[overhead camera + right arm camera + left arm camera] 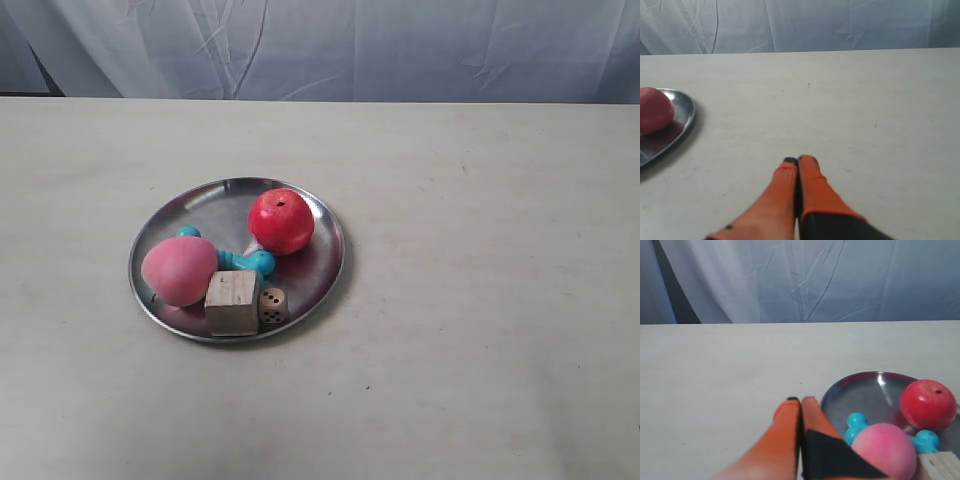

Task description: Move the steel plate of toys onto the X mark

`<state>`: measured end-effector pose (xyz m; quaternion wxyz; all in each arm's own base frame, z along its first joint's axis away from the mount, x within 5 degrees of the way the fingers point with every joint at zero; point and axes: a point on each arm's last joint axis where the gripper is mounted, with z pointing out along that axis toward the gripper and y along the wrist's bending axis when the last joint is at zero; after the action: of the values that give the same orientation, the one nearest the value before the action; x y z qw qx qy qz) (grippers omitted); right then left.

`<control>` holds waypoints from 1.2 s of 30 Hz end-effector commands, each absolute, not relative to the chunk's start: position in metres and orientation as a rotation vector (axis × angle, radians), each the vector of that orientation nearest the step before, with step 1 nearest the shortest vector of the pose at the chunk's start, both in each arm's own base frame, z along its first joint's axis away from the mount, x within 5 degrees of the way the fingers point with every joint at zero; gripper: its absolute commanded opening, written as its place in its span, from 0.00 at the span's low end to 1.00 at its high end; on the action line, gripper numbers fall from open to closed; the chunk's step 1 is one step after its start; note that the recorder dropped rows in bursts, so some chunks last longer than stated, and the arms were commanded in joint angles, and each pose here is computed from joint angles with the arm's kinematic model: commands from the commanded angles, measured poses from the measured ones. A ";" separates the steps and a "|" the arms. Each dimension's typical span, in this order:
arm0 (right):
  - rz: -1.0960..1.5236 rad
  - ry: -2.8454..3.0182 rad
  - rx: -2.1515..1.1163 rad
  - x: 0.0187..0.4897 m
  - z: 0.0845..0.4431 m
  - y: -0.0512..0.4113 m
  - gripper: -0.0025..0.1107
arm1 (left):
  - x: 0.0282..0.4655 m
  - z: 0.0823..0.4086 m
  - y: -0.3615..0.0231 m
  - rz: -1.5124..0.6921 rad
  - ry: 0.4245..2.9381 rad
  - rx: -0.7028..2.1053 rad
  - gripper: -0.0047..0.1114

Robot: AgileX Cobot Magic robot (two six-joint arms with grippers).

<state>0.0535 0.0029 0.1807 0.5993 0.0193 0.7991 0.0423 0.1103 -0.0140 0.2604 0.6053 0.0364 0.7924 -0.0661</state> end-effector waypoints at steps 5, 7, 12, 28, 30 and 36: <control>0.091 1.845 0.043 0.053 0.181 0.003 0.01 | 0.076 0.217 -0.005 -0.115 1.804 -0.047 0.04; 0.091 1.845 0.043 0.053 0.181 0.003 0.01 | 0.071 0.211 -0.005 -0.118 1.784 -0.047 0.04; 0.091 1.845 0.043 0.053 0.181 0.003 0.01 | 0.063 0.199 -0.005 -0.132 1.752 -0.054 0.04; 0.091 1.845 0.043 0.053 0.181 0.003 0.01 | 0.055 0.190 -0.005 -0.132 1.742 -0.050 0.04; 0.091 1.845 0.043 0.053 0.181 0.003 0.01 | 0.056 0.194 -0.004 -0.110 1.690 -0.041 0.04; 0.091 1.845 0.043 0.053 0.181 0.003 0.01 | 0.056 0.196 -0.002 -0.007 1.673 0.034 0.04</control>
<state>0.0535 0.0029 0.1807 0.5993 0.0193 0.7991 0.0423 0.0561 -0.0020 0.1954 0.6625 0.0044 0.7489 -0.0152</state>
